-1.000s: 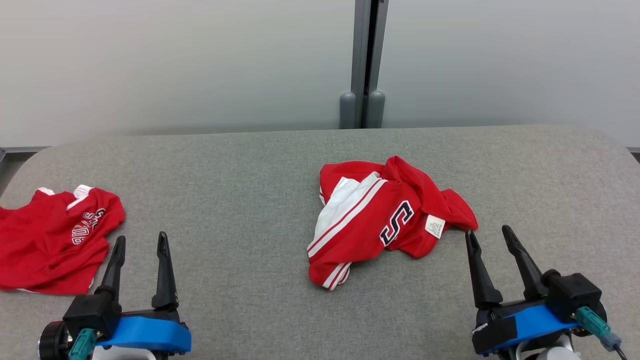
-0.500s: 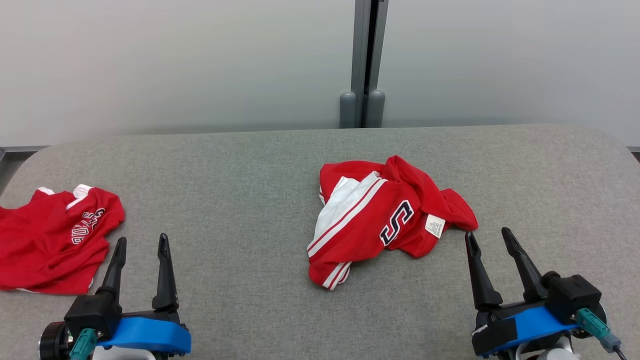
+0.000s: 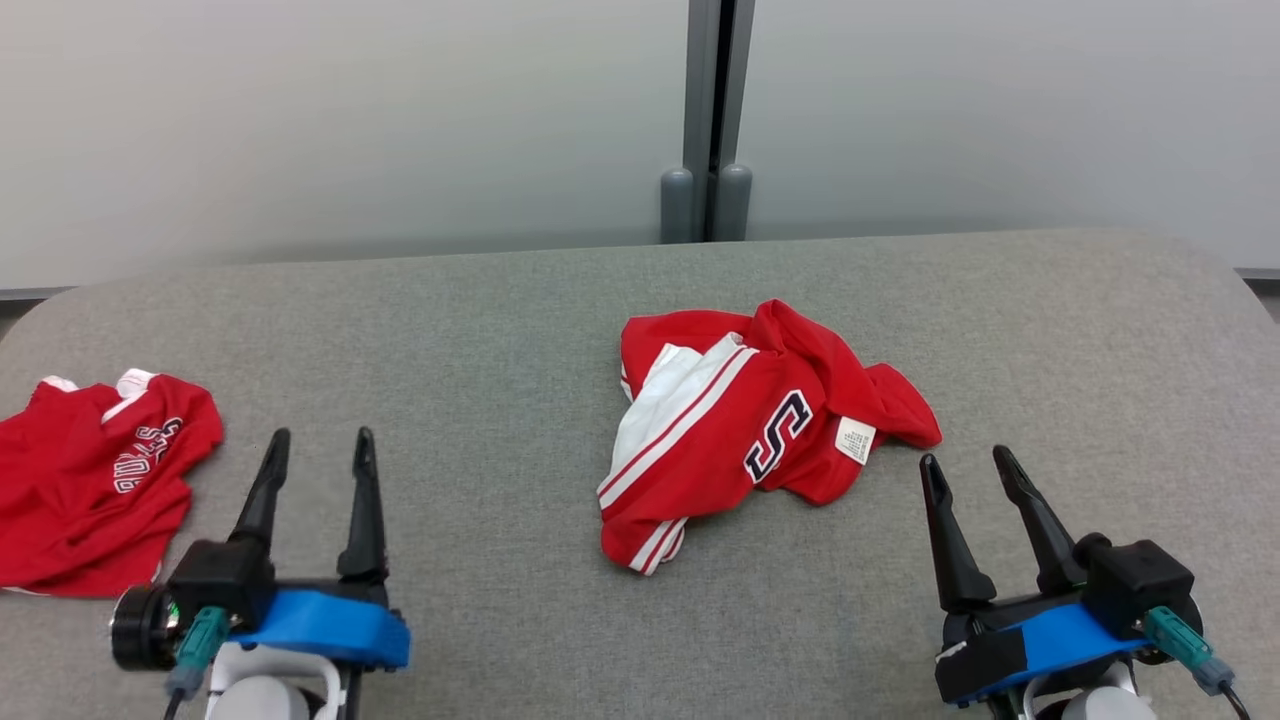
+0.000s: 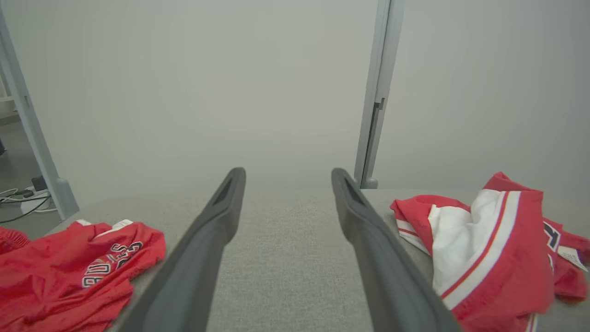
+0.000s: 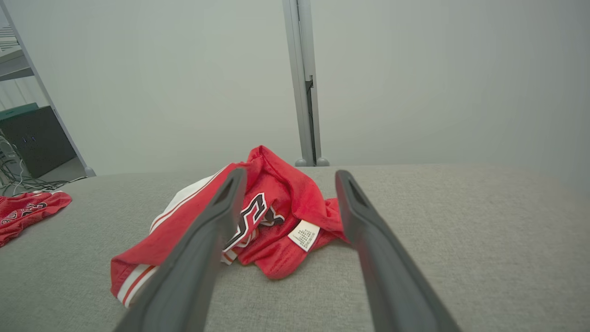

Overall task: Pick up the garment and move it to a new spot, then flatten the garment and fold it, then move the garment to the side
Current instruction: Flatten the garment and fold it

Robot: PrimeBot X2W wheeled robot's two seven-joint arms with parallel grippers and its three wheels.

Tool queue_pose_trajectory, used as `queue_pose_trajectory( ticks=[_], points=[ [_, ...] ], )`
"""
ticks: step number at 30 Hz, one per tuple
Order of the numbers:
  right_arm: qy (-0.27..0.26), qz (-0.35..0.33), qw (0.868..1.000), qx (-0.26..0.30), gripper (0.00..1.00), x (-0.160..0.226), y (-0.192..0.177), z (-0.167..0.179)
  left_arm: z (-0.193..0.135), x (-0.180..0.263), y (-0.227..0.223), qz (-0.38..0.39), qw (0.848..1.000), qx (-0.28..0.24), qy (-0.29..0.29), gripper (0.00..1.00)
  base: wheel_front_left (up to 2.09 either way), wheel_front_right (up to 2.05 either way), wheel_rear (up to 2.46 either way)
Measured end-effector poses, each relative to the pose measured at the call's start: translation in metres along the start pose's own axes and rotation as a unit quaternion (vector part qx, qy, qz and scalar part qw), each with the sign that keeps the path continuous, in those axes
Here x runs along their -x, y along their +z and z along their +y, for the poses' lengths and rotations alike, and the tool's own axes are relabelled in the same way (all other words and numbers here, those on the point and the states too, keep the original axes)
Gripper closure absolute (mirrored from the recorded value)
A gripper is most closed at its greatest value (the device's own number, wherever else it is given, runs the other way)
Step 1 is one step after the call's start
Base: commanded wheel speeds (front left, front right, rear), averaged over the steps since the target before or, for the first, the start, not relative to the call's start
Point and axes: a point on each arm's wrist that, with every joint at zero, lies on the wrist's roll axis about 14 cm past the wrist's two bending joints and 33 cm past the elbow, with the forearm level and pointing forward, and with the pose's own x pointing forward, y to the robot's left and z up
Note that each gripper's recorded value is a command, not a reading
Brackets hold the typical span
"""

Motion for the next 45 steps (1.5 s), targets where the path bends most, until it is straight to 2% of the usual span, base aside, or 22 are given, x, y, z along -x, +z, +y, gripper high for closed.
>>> queue_pose_trajectory(
  ticks=[8,16,24,32,33,34,35,37,40,45],
  points=[
    [-0.027,0.010,1.000,0.000,0.00,0.002,-0.007,-0.019,-0.083,-0.058,0.011,-0.015,0.991,-0.006,-0.130,0.00,0.00,0.00,0.00],
    [-0.064,0.016,0.998,0.000,0.00,0.002,-0.010,-0.044,-0.173,-0.090,-0.011,0.018,0.963,-0.023,-0.267,0.00,0.00,0.00,0.00],
    [-0.091,0.019,0.996,0.001,0.00,0.004,-0.012,-0.062,-0.185,-0.089,-0.073,0.121,0.942,-0.050,-0.310,0.00,0.00,0.00,0.00],
    [-0.100,0.018,0.995,0.002,0.00,0.007,-0.010,-0.068,-0.182,-0.063,-0.133,0.243,0.911,-0.075,-0.324,0.00,0.00,0.00,0.00],
    [-0.101,0.018,0.995,0.003,0.00,0.008,-0.010,-0.069,-0.185,-0.060,-0.136,0.249,0.909,-0.072,-0.327,0.11,0.00,0.00,0.00],
    [-0.102,0.018,0.995,0.003,0.00,0.008,-0.010,-0.070,-0.187,-0.058,-0.139,0.254,0.906,-0.071,-0.330,0.75,0.00,0.00,0.00],
    [-0.103,0.018,0.995,0.003,0.00,0.008,-0.009,-0.071,-0.188,-0.057,-0.141,0.258,0.904,-0.073,-0.332,1.00,0.00,0.00,0.00],
    [-0.104,0.016,0.994,0.004,0.00,0.009,-0.008,-0.071,-0.190,-0.056,-0.142,0.258,0.902,-0.075,-0.337,1.00,0.00,0.00,0.00],
    [-0.105,0.013,0.994,0.004,0.00,0.009,-0.006,-0.072,-0.182,-0.063,-0.137,0.247,0.909,-0.076,-0.327,1.00,0.00,0.00,0.00],
    [-0.095,0.003,0.996,0.001,0.00,0.007,-0.001,-0.065,-0.156,-0.088,-0.103,0.185,0.936,-0.079,-0.288,1.00,0.00,0.00,0.00]
  ],
)
